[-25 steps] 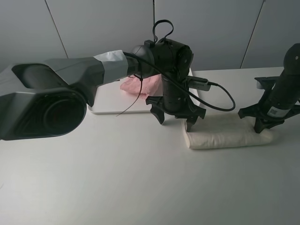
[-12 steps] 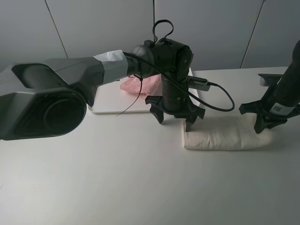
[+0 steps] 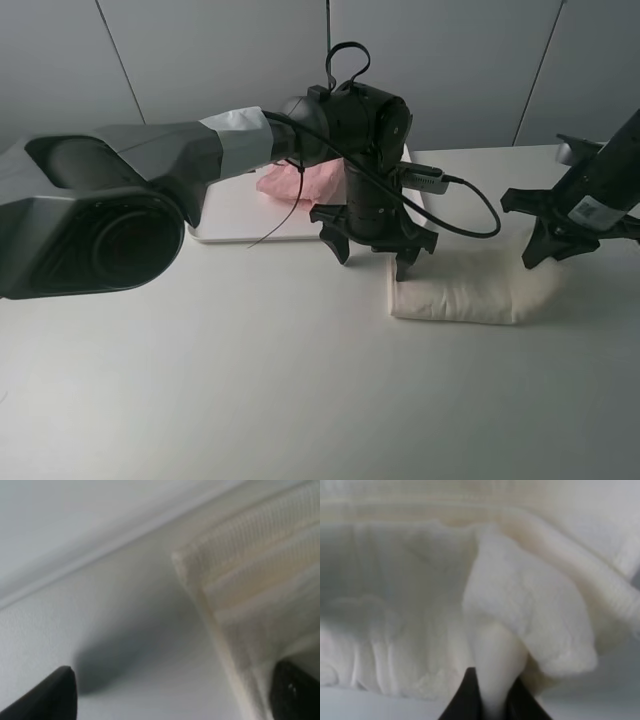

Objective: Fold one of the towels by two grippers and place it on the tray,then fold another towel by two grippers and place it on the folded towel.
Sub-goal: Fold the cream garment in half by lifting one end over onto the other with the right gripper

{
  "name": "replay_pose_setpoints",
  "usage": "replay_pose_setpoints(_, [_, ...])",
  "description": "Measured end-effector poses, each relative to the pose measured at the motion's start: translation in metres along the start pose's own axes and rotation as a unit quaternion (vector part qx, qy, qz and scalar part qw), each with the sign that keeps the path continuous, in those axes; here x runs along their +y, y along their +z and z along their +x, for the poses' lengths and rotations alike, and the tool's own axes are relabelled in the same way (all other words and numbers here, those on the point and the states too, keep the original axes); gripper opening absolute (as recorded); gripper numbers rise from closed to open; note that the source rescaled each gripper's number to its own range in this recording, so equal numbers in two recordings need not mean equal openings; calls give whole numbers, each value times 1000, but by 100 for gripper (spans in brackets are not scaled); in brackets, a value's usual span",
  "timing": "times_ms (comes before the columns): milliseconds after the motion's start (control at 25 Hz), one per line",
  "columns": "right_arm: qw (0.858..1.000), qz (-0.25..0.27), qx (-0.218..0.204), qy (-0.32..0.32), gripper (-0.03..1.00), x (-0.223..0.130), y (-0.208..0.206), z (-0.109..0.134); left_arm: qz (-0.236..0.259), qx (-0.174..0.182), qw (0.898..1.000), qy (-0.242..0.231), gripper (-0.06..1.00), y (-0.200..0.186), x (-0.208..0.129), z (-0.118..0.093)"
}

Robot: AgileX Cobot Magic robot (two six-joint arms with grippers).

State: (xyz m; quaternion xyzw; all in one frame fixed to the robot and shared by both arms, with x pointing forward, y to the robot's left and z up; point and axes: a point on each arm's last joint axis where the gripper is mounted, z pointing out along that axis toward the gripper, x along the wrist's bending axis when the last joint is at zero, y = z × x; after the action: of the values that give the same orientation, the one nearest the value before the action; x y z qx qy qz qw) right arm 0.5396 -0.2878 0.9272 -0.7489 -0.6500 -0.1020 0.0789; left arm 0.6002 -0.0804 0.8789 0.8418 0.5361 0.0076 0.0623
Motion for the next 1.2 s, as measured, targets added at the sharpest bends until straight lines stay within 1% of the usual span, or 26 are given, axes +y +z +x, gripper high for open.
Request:
replay_pose_setpoints(280, [995,-13,95,21,2,3,-2,17,1,-2,1000,0,100,0,0,0])
replay_pose_setpoints(480, [990,-24,135,29,2,5,-4,24,1,-3,1000,1,100,0,0,-1])
replay_pose_setpoints(680, [986,-34,160,34,2,7,-5,28,1,-3,1000,1,100,0,0,-1])
replay_pose_setpoints(1000, [984,-40,171,17,2,8,-5,31,2,-5,1000,1,100,0,0,-1])
replay_pose_setpoints(1200, [977,-49,203,32,2,-2,5,32,5,-11,1000,2,100,0,-1,-2])
